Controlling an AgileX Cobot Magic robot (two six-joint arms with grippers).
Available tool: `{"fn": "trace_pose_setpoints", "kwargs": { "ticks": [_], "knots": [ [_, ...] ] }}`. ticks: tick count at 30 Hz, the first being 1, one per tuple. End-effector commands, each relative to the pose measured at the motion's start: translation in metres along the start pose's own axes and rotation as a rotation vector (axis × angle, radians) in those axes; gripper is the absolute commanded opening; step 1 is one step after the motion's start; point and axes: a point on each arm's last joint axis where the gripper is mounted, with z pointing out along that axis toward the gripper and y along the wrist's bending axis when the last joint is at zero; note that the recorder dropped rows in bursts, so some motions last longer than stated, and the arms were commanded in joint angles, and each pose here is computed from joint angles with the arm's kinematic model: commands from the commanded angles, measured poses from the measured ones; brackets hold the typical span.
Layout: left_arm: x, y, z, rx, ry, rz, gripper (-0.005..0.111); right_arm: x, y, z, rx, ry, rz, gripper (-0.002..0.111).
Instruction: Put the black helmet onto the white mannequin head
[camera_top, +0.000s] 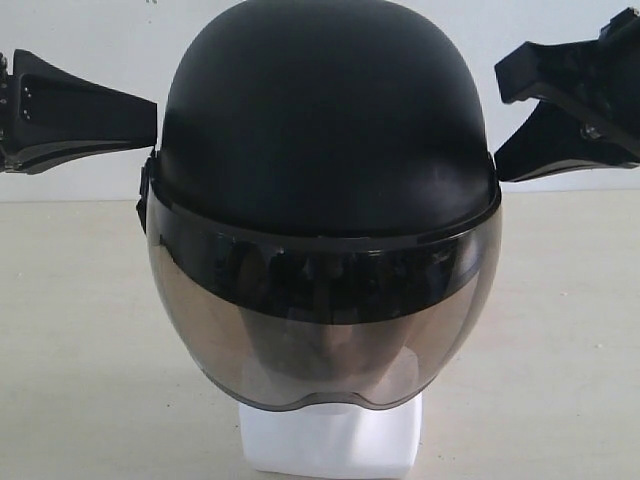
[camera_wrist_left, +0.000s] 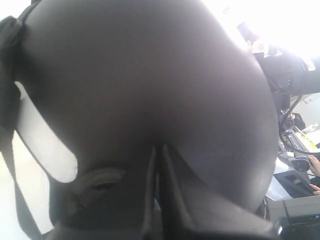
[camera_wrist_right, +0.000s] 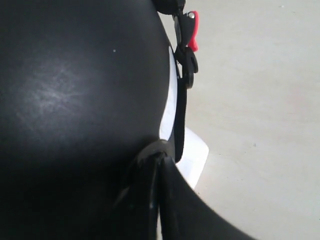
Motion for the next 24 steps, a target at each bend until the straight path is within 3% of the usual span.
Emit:
{"fn": "trace_pose_setpoints", "kwargs": {
  "ticks": [1,24],
  "knots": [
    [0.001,0.004,0.000,-0.028,0.008,-0.001,0.004,0.003,0.004,-0.001,-0.028,0.017,0.008,0.000],
    [0.002,-0.035,-0.018,-0.036,-0.047,0.114,0.004,0.020,0.010,-0.053,0.074,-0.069,-0.040,0.000]
  ]
}}
